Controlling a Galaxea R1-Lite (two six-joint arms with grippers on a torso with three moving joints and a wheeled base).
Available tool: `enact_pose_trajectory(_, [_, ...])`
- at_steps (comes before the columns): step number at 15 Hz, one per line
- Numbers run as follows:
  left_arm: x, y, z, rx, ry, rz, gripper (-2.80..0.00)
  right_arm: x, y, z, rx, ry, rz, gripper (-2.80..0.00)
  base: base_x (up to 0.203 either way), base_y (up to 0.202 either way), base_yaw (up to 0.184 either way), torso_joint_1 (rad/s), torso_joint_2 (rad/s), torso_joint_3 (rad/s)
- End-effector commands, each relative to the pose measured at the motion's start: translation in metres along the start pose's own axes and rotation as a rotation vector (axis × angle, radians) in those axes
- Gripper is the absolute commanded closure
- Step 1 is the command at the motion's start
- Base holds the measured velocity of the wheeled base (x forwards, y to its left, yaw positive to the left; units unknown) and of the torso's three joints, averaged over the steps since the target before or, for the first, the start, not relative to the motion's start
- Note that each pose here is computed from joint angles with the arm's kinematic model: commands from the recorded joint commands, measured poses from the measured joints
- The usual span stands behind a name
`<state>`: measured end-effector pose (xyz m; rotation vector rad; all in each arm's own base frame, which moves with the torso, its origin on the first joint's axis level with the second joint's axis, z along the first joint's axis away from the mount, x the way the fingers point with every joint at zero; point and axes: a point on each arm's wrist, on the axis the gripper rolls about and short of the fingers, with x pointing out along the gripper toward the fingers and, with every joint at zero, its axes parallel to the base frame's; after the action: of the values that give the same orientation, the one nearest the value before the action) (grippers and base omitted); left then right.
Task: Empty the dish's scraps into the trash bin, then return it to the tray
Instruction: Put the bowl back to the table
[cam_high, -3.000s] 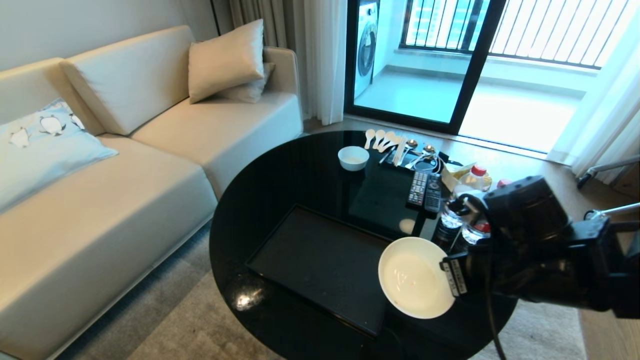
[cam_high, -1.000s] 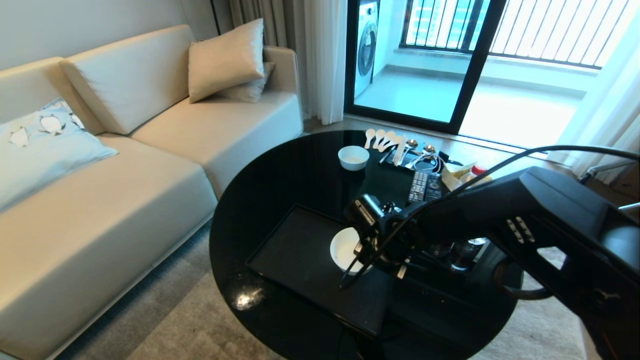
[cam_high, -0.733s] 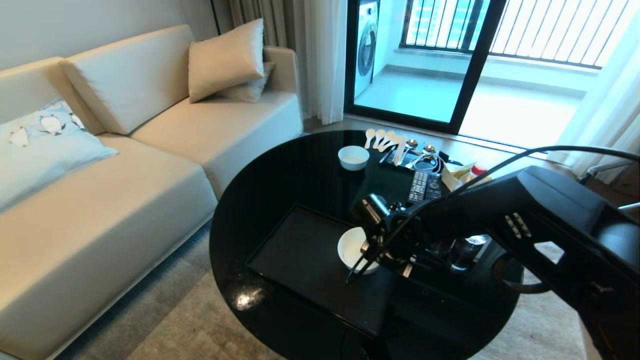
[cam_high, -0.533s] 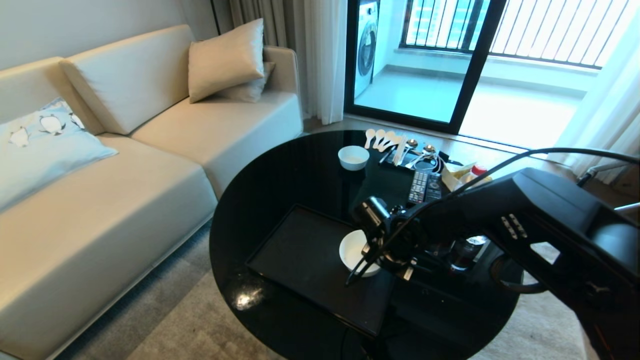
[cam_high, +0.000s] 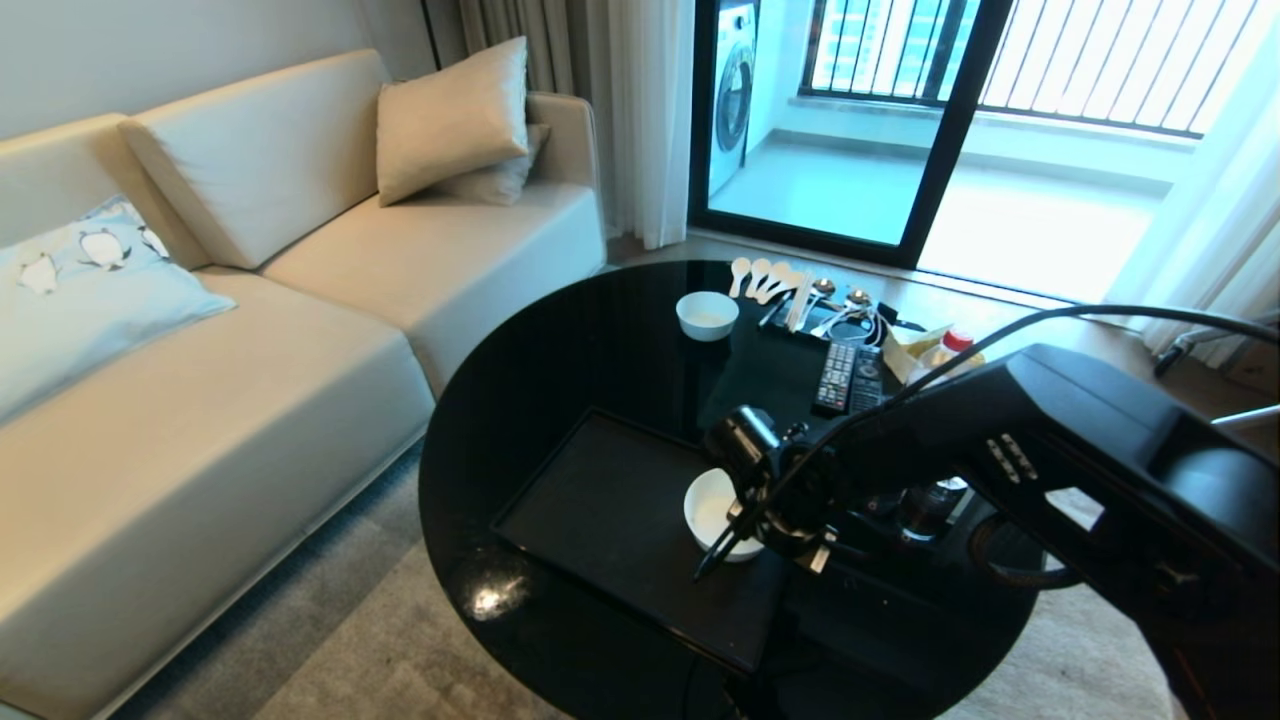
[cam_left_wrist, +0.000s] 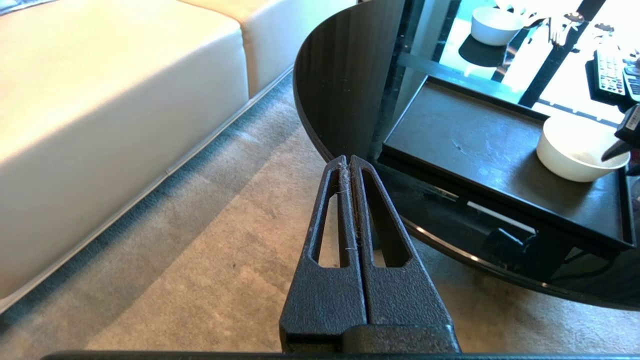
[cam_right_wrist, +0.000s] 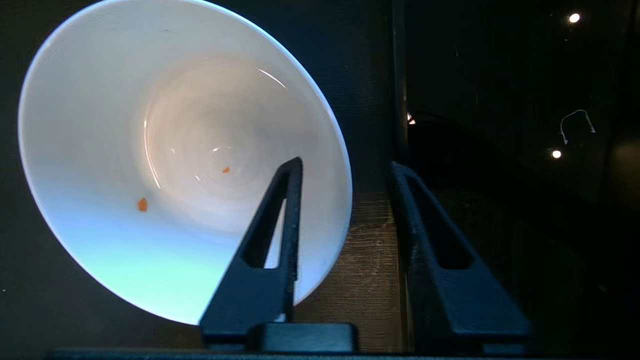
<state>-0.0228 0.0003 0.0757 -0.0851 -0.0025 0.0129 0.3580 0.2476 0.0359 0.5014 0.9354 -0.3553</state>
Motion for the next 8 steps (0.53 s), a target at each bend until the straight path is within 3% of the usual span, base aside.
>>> enact_pose_trajectory(1, [0.0, 0.0, 0.0, -0.001, -0.001, 0.001, 0.0, -0.002, 0.0, 0.0, 0.006, -0.002, -0.001, -2.8, 0.0, 0.0, 0.0, 0.0, 0.0, 0.0])
enact_pose_trajectory(8, [0.0, 0.0, 0.0, -0.001, -0.001, 0.001, 0.0, -0.044, -0.004, 0.018, -0.007, -0.029, 0.007, -2.8, 0.0, 0.0, 0.0, 0.0, 0.0, 0.0])
